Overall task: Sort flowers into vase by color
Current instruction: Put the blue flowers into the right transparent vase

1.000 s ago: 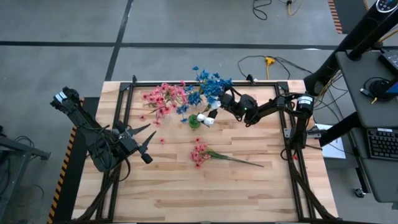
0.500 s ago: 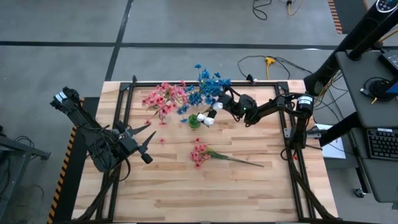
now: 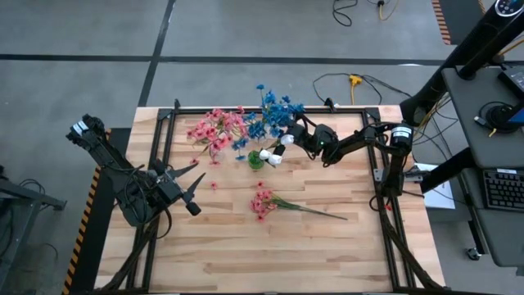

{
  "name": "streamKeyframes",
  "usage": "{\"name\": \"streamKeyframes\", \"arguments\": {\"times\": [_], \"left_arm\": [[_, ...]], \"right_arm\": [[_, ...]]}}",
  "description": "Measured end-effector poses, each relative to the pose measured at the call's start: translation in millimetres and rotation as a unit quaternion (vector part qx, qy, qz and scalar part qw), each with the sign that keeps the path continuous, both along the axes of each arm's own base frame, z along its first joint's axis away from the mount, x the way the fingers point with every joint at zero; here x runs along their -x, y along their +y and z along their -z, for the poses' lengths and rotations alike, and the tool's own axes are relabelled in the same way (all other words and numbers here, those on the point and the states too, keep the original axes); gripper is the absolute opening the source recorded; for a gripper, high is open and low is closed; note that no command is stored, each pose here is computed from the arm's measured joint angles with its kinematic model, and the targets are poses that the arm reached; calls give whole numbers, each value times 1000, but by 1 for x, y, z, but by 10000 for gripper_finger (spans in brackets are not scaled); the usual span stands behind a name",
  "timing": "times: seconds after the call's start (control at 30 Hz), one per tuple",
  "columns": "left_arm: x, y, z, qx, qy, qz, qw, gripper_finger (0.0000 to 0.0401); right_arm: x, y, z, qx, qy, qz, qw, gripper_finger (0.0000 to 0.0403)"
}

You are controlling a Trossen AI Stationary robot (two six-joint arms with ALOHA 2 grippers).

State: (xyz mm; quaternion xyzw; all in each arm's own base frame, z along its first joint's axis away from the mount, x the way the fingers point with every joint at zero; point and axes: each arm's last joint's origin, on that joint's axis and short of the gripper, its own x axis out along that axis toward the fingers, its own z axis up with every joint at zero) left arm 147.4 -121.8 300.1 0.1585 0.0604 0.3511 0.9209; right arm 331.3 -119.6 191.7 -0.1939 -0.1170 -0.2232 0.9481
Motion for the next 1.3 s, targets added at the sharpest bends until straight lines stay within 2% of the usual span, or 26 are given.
{"name": "streamKeyframes", "arguments": {"times": [0.6, 1.3], "left_arm": [[0, 0, 0, 0, 0, 0, 1000, 141], [0, 0, 0, 0, 0, 0, 1000, 141]], "right_arm": [[-5, -2, -7, -6, -13, 5, 1000, 34], [-9, -4, -2, -14, 23, 7, 1000, 34]]}}
